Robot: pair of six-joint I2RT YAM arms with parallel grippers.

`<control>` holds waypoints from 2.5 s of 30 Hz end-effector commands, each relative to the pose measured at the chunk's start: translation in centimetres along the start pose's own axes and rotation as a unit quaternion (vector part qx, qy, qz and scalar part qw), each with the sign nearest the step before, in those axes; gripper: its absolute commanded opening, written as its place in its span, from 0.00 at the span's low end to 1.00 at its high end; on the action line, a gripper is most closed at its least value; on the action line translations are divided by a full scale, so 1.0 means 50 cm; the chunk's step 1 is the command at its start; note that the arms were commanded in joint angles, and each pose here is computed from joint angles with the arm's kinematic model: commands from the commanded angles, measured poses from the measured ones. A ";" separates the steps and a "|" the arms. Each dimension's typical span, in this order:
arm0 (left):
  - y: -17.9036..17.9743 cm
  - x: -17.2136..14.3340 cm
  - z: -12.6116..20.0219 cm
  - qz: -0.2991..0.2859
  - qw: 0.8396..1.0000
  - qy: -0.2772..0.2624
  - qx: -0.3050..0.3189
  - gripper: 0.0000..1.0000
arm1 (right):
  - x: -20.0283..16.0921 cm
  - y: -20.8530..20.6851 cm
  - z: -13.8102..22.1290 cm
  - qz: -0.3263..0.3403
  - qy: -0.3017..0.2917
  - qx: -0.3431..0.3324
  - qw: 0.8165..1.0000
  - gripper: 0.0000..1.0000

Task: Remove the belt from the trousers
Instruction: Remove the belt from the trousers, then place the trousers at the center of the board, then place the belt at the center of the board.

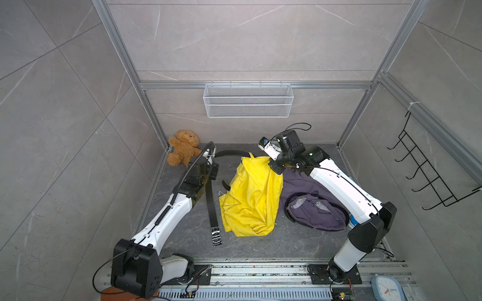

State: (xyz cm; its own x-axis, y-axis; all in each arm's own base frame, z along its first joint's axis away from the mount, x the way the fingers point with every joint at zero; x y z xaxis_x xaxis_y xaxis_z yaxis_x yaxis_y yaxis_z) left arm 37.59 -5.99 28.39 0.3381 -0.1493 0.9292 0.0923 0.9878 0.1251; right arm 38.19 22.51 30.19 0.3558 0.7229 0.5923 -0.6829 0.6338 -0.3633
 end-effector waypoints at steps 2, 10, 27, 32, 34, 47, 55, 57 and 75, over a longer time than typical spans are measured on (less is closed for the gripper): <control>0.183 0.066 0.075 0.069 0.987 -0.040 0.139 0.00 | -0.050 -0.068 -0.042 -0.061 0.040 -0.047 0.996 0.00; 0.343 0.086 0.152 0.123 0.951 -0.060 0.277 0.00 | -0.133 -0.152 -0.058 -0.126 0.084 -0.084 0.985 0.00; 0.469 0.206 0.367 0.130 0.883 -0.161 0.422 0.00 | -0.236 -0.195 -0.099 -0.178 0.140 -0.084 0.970 0.00; 0.448 0.195 0.331 0.153 0.904 -0.157 0.366 0.00 | -0.223 -0.175 -0.104 -0.183 0.125 -0.047 0.974 0.00; 0.420 0.181 0.296 0.174 0.924 -0.149 0.306 0.00 | -0.175 -0.144 -0.098 -0.196 0.068 0.008 0.978 0.00; 0.298 0.055 0.073 0.222 0.965 -0.061 0.126 0.00 | 0.378 0.228 0.045 -0.179 -0.286 0.454 0.825 0.00; 0.269 -0.022 0.004 0.246 0.964 -0.006 0.098 0.00 | 0.462 0.316 -0.024 -0.204 -0.252 0.546 0.772 0.05; 0.256 -0.031 -0.006 0.242 0.966 0.010 0.094 0.00 | 0.425 0.319 -0.080 -0.219 -0.208 0.549 0.779 0.24; 0.092 -0.043 -0.097 0.174 0.978 0.112 0.008 0.36 | -0.032 -0.010 -0.058 -0.233 0.012 0.160 0.959 0.80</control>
State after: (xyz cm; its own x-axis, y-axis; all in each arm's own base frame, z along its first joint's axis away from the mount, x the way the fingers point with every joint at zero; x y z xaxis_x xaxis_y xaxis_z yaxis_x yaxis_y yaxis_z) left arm 40.95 0.53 22.62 0.5766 0.2395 0.7811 -0.1471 0.9709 -0.1891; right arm 38.13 26.24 28.56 0.6789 0.4239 0.5995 -0.6809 0.6690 0.2980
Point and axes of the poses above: each gripper's point midway between its finger pads, its own z axis back along the fingers, its own y axis along the line the jaws close on, x = y × z, the point moved 3 cm from there along z, back along the fingers, and after that the axes turned 4 degrees about z, right-handed, at the moved point
